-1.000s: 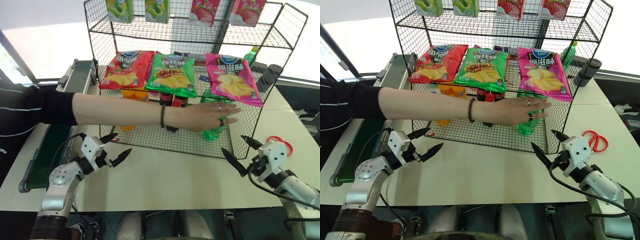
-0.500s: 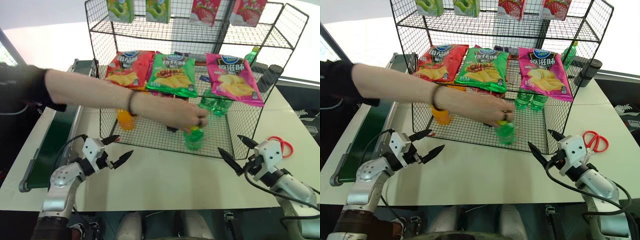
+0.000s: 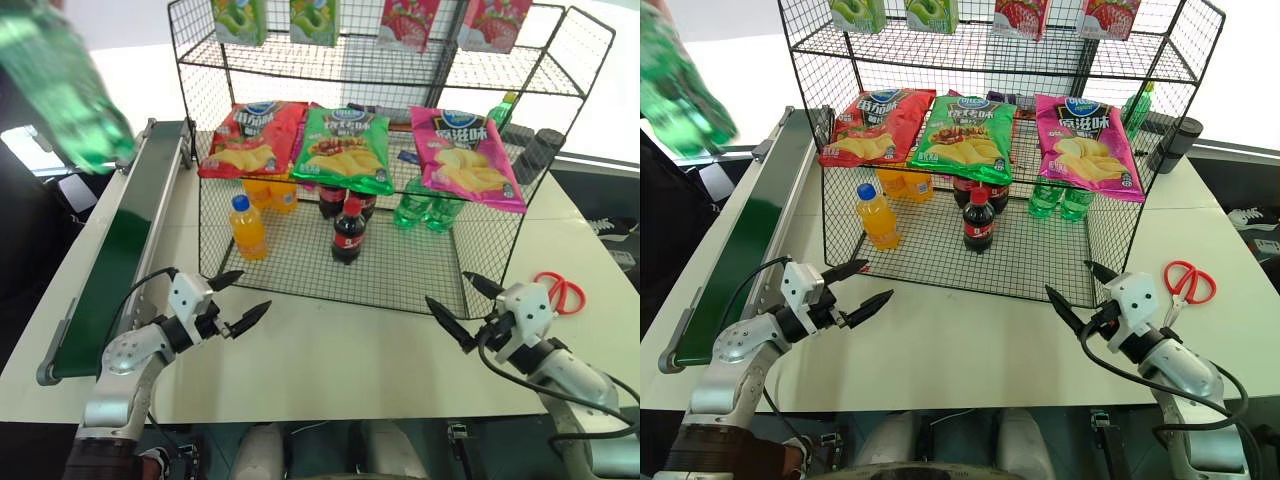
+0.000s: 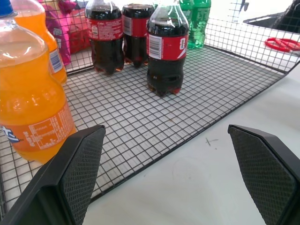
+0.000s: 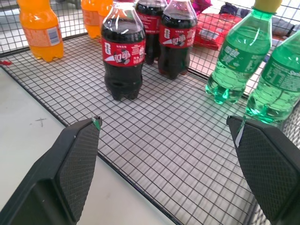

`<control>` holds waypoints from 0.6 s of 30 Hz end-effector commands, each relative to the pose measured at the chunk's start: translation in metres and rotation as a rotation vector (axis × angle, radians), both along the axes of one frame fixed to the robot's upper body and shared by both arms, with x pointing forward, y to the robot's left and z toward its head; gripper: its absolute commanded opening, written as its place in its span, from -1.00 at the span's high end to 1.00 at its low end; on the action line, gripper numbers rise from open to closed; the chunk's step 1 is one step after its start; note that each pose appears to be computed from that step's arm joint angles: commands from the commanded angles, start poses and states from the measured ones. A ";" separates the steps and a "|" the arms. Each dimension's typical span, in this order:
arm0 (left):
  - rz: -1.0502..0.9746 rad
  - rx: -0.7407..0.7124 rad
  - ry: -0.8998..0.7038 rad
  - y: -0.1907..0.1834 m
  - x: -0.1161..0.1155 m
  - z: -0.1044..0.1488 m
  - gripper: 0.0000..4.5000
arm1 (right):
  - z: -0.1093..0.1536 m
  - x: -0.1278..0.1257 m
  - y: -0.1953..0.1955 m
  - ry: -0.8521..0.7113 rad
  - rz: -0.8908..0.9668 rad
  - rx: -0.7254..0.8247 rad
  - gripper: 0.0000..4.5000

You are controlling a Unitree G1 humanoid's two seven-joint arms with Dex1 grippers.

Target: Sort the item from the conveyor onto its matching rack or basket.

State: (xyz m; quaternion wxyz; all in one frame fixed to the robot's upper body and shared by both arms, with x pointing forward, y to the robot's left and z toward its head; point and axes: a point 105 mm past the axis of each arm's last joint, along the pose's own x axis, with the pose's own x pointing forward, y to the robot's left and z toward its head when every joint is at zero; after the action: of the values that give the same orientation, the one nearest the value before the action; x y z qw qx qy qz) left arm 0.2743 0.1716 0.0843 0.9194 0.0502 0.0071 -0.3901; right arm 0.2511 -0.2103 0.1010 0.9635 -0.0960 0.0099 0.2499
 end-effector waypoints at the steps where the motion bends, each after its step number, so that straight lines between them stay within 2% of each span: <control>1: 0.014 -0.011 -0.026 0.004 0.000 0.014 -1.00 | 0.015 0.002 0.013 -0.059 0.041 0.008 -0.97; 10: 0.076 -0.077 -0.039 0.024 -0.001 0.037 -1.00 | 0.017 0.012 0.034 -0.065 0.102 0.029 -0.97; 14: 0.209 -0.176 -0.066 0.054 -0.001 0.054 -1.00 | 0.016 0.016 0.039 -0.063 0.126 0.037 -0.97; 18: 0.405 -0.256 -0.070 0.093 0.002 0.057 -1.00 | 0.017 0.020 0.046 -0.065 0.157 0.043 -0.97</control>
State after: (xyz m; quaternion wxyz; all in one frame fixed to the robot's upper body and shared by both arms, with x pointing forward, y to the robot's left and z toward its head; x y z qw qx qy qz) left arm 0.2764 0.2466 0.1331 0.9696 -0.0442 -0.0460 -0.2363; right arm 0.2701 -0.1695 0.1107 0.9459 -0.0841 -0.0178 0.3128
